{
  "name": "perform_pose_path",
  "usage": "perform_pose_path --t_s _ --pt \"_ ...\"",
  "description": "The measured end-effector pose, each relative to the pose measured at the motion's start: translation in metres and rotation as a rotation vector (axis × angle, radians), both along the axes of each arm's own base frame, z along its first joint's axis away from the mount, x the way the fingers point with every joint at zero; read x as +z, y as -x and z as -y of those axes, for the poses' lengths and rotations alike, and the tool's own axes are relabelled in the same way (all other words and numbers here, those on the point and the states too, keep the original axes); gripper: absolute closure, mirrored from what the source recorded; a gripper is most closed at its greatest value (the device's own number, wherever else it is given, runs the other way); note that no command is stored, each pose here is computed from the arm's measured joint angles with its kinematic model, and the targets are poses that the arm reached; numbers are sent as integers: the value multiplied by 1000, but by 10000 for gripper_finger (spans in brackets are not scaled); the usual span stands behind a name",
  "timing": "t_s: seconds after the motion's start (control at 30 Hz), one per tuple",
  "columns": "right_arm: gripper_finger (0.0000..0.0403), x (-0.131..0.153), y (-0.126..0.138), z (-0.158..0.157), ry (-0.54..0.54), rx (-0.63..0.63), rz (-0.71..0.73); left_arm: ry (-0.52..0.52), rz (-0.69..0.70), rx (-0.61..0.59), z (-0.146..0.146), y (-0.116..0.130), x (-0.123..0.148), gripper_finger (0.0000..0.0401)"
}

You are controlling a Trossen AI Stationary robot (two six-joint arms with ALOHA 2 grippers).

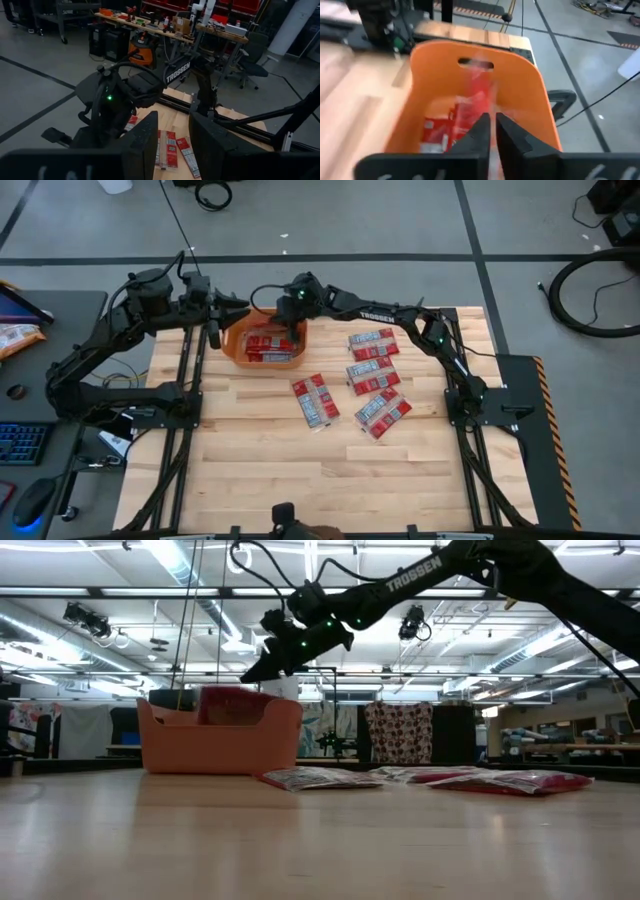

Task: Sort popcorn bags into baskets
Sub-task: Put the red popcorn bag into the orange container

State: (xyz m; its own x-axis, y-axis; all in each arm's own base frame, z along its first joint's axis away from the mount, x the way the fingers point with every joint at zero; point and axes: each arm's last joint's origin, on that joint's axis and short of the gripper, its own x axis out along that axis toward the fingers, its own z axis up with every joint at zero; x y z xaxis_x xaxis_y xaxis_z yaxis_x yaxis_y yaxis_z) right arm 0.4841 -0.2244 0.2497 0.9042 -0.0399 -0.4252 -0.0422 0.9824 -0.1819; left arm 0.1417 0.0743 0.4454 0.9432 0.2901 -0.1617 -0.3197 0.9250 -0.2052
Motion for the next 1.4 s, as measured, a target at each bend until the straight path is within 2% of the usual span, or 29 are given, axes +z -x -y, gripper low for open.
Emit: perform_pose_path --t_s 0.23,0.4,0.53,0.73,0.83,1.0,1.1,1.2,1.4 --pt "314 3 0 -2 -169 -72 -12 7 -11 0 0 0 -1 287" --pt "306 29 12 -9 -284 -66 -103 35 -59 0 1 1 -6 287" --pt "307 48 30 -17 -305 -93 -234 39 -107 25 0 2 -11 287" --pt "308 58 68 -23 -258 -237 -520 -20 -156 76 -1 3 -13 287" --pt "308 49 88 -20 -282 -289 -713 -55 -172 97 -2 4 -13 287" --pt "308 20 116 -9 -410 -318 -941 -89 -186 112 -3 4 -13 287" --pt "308 1 125 -5 -448 -328 -997 -89 -186 114 -3 4 -13 287" --pt "308 -7 132 -7 -440 -326 -994 -78 -183 116 -3 4 -13 287" --pt "308 -21 163 -25 -334 -366 -981 -27 -225 119 -2 6 -19 287"
